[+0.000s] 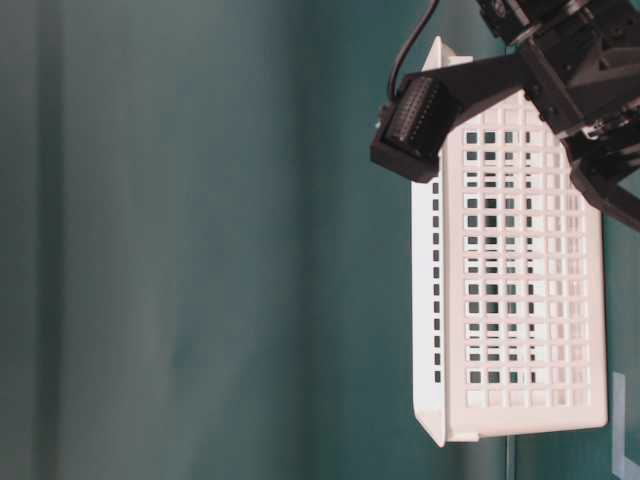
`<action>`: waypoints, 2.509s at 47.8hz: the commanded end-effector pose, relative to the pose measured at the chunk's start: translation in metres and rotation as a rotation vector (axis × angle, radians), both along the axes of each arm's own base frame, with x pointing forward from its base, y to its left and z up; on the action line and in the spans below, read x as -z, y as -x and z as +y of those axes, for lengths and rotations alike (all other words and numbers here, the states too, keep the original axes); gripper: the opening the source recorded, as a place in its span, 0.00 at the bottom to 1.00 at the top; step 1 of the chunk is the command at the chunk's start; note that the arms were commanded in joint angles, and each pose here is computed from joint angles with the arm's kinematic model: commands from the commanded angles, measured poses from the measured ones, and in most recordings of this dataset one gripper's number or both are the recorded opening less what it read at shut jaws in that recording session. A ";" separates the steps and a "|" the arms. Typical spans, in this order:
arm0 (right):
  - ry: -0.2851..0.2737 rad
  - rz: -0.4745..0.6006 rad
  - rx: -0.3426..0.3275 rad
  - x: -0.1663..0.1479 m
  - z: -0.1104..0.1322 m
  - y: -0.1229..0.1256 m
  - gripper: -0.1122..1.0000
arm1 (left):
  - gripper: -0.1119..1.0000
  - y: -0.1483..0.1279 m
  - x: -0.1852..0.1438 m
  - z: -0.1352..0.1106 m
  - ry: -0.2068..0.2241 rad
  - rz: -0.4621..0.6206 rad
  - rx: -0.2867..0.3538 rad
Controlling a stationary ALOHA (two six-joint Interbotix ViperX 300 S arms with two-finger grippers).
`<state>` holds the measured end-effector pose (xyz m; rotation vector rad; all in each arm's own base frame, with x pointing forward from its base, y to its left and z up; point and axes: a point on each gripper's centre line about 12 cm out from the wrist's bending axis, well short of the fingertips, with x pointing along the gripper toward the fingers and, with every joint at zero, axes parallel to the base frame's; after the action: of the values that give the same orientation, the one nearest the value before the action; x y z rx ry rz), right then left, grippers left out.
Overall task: Put the tape in the middle into the white basket.
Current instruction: 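Lower the right gripper around the tape roll and close on it, then lift the tape roll and carry it toward the white basket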
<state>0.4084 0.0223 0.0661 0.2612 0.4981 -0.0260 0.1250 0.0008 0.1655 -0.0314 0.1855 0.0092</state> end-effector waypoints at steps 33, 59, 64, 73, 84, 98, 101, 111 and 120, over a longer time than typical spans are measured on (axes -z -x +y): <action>-0.002 -0.034 -0.017 -0.033 0.006 0.000 0.69 | 0.43 -0.001 -0.005 0.000 0.000 -0.009 -0.003; -0.006 -0.098 -0.021 -0.107 0.006 0.009 0.69 | 0.43 -0.001 -0.005 0.000 0.000 -0.009 -0.003; -0.008 -0.106 -0.018 -0.119 0.004 0.012 0.69 | 0.43 -0.001 -0.005 0.000 0.000 -0.011 -0.003; -0.009 -0.132 -0.007 -0.142 0.000 0.018 0.70 | 0.43 -0.001 -0.005 0.000 0.000 -0.009 -0.003; -0.010 -0.158 0.006 -0.162 -0.006 0.024 0.69 | 0.43 -0.001 -0.004 0.000 0.000 -0.008 -0.003; -0.010 -0.167 0.019 -0.168 -0.011 0.026 0.69 | 0.43 -0.001 -0.005 0.000 0.000 -0.009 -0.003; -0.008 -0.167 0.025 -0.168 -0.013 0.026 0.69 | 0.43 -0.001 -0.005 0.000 0.000 -0.011 -0.003; -0.002 -0.169 0.070 -0.169 -0.031 0.026 0.69 | 0.43 -0.001 -0.005 0.000 0.000 -0.009 -0.003; 0.004 -0.167 0.126 -0.171 -0.053 0.028 0.69 | 0.43 -0.001 -0.004 0.000 0.000 -0.008 -0.003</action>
<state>0.3797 -0.0215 0.2214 0.2879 0.3605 -0.1109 0.1250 0.0008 0.1653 -0.0314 0.1870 0.0092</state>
